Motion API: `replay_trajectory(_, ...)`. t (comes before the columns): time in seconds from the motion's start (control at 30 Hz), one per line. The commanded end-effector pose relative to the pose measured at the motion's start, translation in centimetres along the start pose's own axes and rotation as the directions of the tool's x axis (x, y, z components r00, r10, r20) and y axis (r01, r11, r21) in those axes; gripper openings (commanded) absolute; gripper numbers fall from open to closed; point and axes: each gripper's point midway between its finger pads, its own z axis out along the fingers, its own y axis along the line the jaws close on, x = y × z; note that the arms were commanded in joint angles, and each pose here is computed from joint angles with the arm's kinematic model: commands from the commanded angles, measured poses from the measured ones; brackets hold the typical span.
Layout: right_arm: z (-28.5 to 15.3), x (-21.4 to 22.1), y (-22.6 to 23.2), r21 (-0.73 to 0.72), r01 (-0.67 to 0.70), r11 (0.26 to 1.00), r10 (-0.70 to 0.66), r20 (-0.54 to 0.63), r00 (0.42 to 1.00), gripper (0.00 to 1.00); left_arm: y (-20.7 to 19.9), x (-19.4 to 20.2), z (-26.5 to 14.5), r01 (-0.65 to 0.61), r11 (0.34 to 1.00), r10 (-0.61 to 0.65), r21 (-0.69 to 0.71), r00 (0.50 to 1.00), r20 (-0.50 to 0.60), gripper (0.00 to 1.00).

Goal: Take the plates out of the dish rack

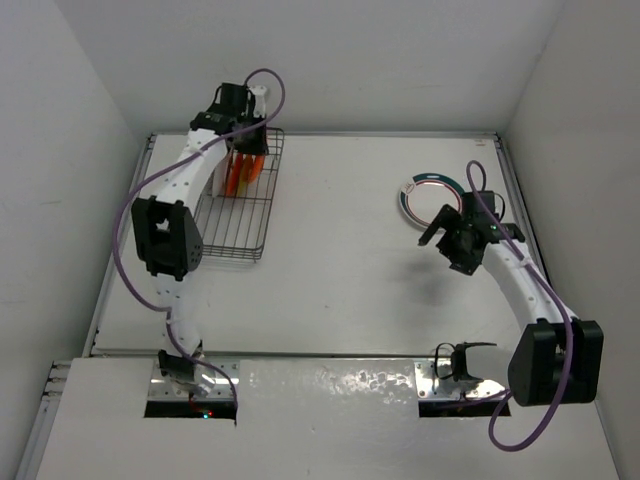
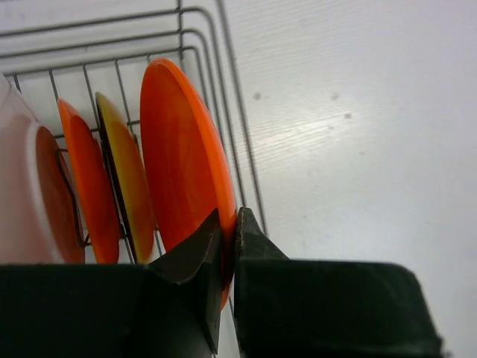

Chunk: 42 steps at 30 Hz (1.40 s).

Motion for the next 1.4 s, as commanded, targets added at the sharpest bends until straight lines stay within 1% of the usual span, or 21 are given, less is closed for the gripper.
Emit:
replay_trajectory(0.0,-3.2,-3.0,5.9,-0.218,-0.079,0.973,0.086,0.025,0.996,0.98,-4.2,-7.1,-9.3,-0.157,0.979,0.116,0.127,0.953,0.281,0.00)
replay_trajectory(0.1,-4.9,-4.8,9.2,-0.320,-0.123,0.939,0.132,0.008,0.991,0.99,-7.4,-6.9,-12.4,-0.257,0.943,0.175,0.211,0.923,0.341,0.00)
replay_trajectory(0.2,-6.7,-6.5,12.9,-0.428,-0.235,0.873,0.230,-0.064,0.971,0.99,-11.9,-5.6,-13.8,-0.383,0.899,0.282,0.214,0.879,0.385,0.00)
replay_trajectory(0.23,-7.6,-7.0,14.2,-0.472,-0.256,0.843,0.242,-0.091,0.966,0.99,-15.3,-3.5,-14.0,-0.461,0.857,0.353,0.231,0.851,0.388,0.00)
replay_trajectory(0.3,-8.4,-8.2,15.8,-0.515,-0.302,0.802,0.289,-0.109,0.951,0.99,-17.0,-1.3,-13.2,-0.507,0.847,0.417,0.159,0.820,0.392,0.00)
replay_trajectory(0.33,-9.0,-9.3,16.7,-0.534,-0.301,0.790,0.292,-0.104,0.951,0.99,-20.2,0.5,-13.3,-0.585,0.794,0.486,0.164,0.774,0.405,0.00)
replay_trajectory(0.37,-9.2,-9.5,16.7,-0.519,-0.308,0.798,0.298,-0.105,0.949,0.99,-20.6,0.5,-13.2,-0.592,0.801,0.506,0.092,0.751,0.424,0.00)
replay_trajectory(0.4,-9.3,-9.8,16.8,-0.510,-0.296,0.807,0.290,-0.094,0.952,0.99,-20.7,2.5,-12.5,-0.607,0.791,0.532,0.075,0.744,0.404,0.00)
replay_trajectory(0.43,-9.6,-10.6,17.1,-0.503,-0.286,0.816,0.289,-0.073,0.954,0.99,-22.1,3.4,-12.8,-0.631,0.773,0.554,0.063,0.720,0.417,0.00)
replay_trajectory(0.47,-9.3,-10.3,16.6,-0.474,-0.286,0.833,0.282,-0.083,0.956,0.99,-23.1,3.1,-13.2,-0.634,0.772,0.547,0.047,0.699,0.460,0.00)
replay_trajectory(0.5,-9.0,-10.2,16.6,-0.462,-0.289,0.838,0.277,-0.094,0.956,0.99,-24.5,4.8,-13.4,-0.666,0.744,0.568,0.055,0.674,0.472,0.00)
replay_trajectory(0.6,-8.0,-8.6,16.0,-0.440,-0.300,0.846,0.267,-0.138,0.954,0.99,-26.8,5.7,-14.2,-0.689,0.724,0.578,0.025,0.627,0.522,0.00)
replay_trajectory(0.9,-5.4,-1.9,16.7,-0.403,-0.213,0.890,0.125,-0.234,0.964,0.95,-31.4,7.5,-13.6,-0.750,0.659,0.612,0.066,0.584,0.533,0.00)
replay_trajectory(0.97,-5.1,-1.1,17.6,-0.432,-0.200,0.879,0.099,-0.247,0.964,0.91,-31.9,7.9,-13.3,-0.757,0.648,0.615,0.085,0.585,0.528,0.00)
replay_trajectory(1.1,-4.7,-1.3,17.7,-0.439,-0.193,0.877,0.107,-0.213,0.971,0.88,-32.1,8.4,-13.0,-0.757,0.646,0.615,0.099,0.593,0.520,0.00)
replay_trajectory(1.17,-4.5,-1.6,17.8,-0.453,-0.195,0.870,0.117,-0.195,0.974,0.68,-31.9,8.5,-12.7,-0.750,0.655,0.615,0.093,0.600,0.512,0.00)
replay_trajectory(1.2,-4.4,-1.5,17.8,-0.456,-0.197,0.868,0.117,-0.196,0.974,0.55,-31.8,8.4,-12.7,-0.743,0.664,0.612,0.086,0.606,0.509,0.00)
replay_trajectory(1.23,-4.2,-1.8,18.0,-0.467,-0.204,0.860,0.130,-0.187,0.974,0.36,-31.7,8.2,-12.7,-0.734,0.675,0.606,0.079,0.612,0.509,0.02)
replay_trajectory(1.27,-3.8,-1.4,17.7,-0.457,-0.212,0.864,0.138,-0.190,0.972,0.00,-31.4,8.1,-12.5,-0.720,0.690,0.600,0.069,0.622,0.503,0.14)
replay_trajectory(1.33,-3.3,-1.9,17.7,-0.461,-0.210,0.862,0.148,-0.166,0.975,0.00,-30.1,7.4,-12.4,-0.682,0.732,0.594,0.005,0.641,0.486,0.32)
replay_trajectory(1.37,-3.0,-2.1,17.8,-0.465,-0.203,0.862,0.147,-0.155,0.977,0.00,-29.5,7.1,-12.4,-0.656,0.754,0.585,-0.023,0.655,0.478,0.59)
